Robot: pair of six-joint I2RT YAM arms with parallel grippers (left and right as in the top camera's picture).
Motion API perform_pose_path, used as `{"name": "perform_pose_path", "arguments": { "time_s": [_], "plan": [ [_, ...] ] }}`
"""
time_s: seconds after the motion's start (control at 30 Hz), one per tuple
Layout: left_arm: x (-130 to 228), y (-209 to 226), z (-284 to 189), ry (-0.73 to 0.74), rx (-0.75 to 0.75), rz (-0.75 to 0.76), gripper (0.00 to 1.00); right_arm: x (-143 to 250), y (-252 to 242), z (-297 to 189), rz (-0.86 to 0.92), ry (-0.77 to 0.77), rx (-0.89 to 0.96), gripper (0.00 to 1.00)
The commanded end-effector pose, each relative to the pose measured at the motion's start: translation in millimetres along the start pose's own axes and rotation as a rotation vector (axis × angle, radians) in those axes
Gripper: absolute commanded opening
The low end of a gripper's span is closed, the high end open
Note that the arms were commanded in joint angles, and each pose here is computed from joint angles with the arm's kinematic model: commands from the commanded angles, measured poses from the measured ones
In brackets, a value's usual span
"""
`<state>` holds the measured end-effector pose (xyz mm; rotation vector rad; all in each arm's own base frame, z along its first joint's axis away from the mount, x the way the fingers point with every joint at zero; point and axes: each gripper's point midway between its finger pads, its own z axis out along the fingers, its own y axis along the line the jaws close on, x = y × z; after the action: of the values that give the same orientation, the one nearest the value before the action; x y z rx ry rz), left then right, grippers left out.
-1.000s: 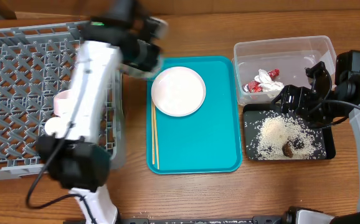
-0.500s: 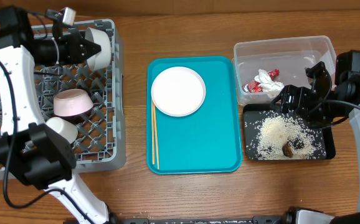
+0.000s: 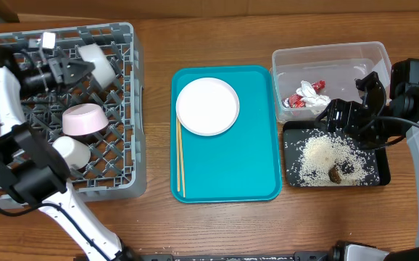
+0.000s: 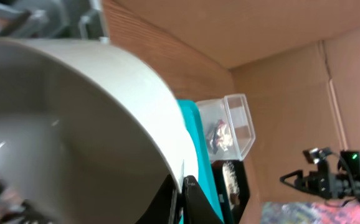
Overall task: Sort waste into correct bins and load items into the dishwasher
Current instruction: 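Carry the white bowl left and release it in the rack, then move the left gripper to the wooden chopsticks on the teal tray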
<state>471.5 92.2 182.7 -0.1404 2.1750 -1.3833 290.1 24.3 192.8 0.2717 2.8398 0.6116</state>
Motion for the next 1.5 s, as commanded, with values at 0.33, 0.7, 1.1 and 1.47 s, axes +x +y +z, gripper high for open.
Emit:
{"name": "perform_pose_path", "arguments": {
  "time_s": [0.33, 0.7, 1.1, 1.47],
  "plan": [
    [15, 39, -67, -0.07, -0.075, -0.206, 1.0, -3, 4, -4, -0.014, -0.019, -0.009, 1.0],
    [25, -71, -75, 0.016, -0.291, 0.073, 1.0, -3, 4, -4, -0.014, -0.019, -0.009, 1.0],
    [109, -128, 68, 0.52, -0.623, 0.391, 1.0, -3, 4, -4, -0.014, -0.019, -0.009, 1.0],
    [200, -108, 115, 0.652, -1.046, -0.073, 1.0, 0, 4, -4, -0.01, -0.01, -0.008, 1.0]
  ]
}}
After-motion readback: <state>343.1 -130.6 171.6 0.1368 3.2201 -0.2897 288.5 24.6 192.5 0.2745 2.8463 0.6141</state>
